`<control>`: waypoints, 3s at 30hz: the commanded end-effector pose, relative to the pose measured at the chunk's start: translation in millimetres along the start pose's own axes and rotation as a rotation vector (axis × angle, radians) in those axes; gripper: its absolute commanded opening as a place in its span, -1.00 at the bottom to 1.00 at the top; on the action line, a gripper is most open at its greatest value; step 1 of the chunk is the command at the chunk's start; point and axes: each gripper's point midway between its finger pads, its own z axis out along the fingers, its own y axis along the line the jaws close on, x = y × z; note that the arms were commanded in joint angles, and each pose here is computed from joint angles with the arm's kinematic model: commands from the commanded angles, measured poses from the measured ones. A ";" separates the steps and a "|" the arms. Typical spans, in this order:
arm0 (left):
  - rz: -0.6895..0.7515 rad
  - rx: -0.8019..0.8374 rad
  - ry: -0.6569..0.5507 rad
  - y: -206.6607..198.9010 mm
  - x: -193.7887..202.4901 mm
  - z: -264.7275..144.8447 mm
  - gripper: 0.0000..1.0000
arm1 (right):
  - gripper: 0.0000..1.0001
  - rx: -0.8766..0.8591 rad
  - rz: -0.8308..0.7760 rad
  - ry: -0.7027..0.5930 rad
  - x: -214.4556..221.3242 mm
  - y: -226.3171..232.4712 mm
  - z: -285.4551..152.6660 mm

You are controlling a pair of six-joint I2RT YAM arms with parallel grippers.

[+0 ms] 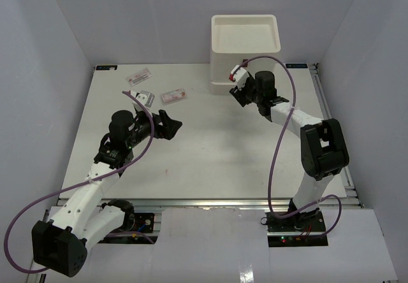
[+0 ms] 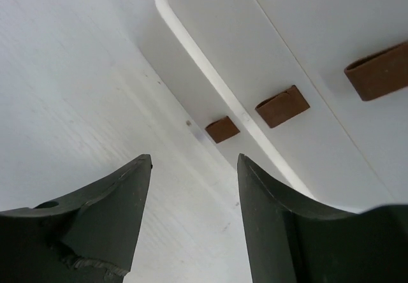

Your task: Organize the makeup

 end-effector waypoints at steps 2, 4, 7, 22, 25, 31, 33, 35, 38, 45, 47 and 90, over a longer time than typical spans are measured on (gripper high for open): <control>0.007 0.012 -0.013 -1.7 -3.7 -2.2 0.93 | 0.34 0.051 0.455 -0.044 2.8 2.0 4.2; 0.006 0.011 -0.013 -1.5 -3.8 -2.2 0.96 | 0.38 0.090 0.532 -0.048 6.9 -3.0 6.1; 0.008 0.016 -0.013 -2.4 -3.4 -1.9 0.96 | 0.43 0.161 0.670 -0.066 11.2 -11.7 9.5; -0.014 0.016 0.023 1.2 6.0 5.9 0.96 | 0.30 0.296 0.863 -0.069 44.9 -35.4 63.9; -0.014 0.012 0.026 2.4 6.3 7.1 0.96 | 0.23 0.320 0.861 -0.078 49.8 -40.8 66.4; -0.019 0.000 0.037 6.1 9.5 9.8 0.96 | -0.03 0.328 0.837 -0.123 53.0 -46.0 73.0; -0.032 -0.007 0.046 8.4 13.0 12.2 0.96 | -0.04 0.330 0.836 -0.119 56.5 -47.5 81.9; -0.042 0.006 0.061 7.1 15.9 15.1 0.96 | -0.03 0.330 0.823 -0.132 51.0 -52.9 86.7; -0.048 0.007 0.076 8.2 18.8 18.7 0.96 | -0.02 0.353 0.803 -0.127 54.1 -59.5 90.3; -0.036 -0.026 0.067 13.9 17.1 17.6 0.96 | -0.48 0.382 0.793 -0.136 61.4 -76.8 89.7; -0.037 -0.026 0.068 14.0 17.2 17.8 0.96 | -0.66 0.376 0.792 -0.139 63.4 -75.7 86.7; 0.333 -0.141 0.402 120.7 44.4 155.2 0.96 | 0.80 -0.469 0.101 -0.256 -34.1 86.0 -164.8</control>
